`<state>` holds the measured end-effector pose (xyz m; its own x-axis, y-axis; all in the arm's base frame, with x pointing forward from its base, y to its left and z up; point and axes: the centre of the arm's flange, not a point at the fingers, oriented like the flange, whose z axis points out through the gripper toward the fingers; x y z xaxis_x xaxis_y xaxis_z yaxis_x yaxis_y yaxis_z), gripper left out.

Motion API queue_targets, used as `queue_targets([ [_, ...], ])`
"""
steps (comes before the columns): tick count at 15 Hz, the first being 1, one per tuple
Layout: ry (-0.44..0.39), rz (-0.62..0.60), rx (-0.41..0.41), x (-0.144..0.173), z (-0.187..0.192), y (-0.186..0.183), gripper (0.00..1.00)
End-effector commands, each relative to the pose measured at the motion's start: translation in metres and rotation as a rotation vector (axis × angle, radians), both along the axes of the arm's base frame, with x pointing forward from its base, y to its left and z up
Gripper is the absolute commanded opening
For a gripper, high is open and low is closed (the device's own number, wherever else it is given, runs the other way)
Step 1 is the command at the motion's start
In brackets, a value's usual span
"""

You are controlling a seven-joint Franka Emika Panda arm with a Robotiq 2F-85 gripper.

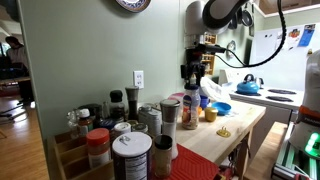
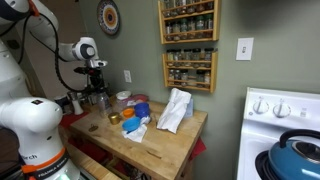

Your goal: Put the blue lid on the open container

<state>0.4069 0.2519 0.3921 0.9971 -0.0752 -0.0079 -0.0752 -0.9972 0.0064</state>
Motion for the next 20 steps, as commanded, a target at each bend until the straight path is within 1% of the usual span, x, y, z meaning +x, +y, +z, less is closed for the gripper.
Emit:
queue_targets([
  [1, -0.012, 0.0, 0.009, -0.004, 0.001, 0.001, 0.45],
  [7, -0.015, -0.008, 0.024, -0.011, 0.014, -0.006, 0.45],
  [14, 0.015, -0.008, 0.027, -0.013, 0.005, -0.006, 0.45],
  [20, 0.016, -0.016, 0.026, -0.014, 0.003, -0.009, 0.45],
])
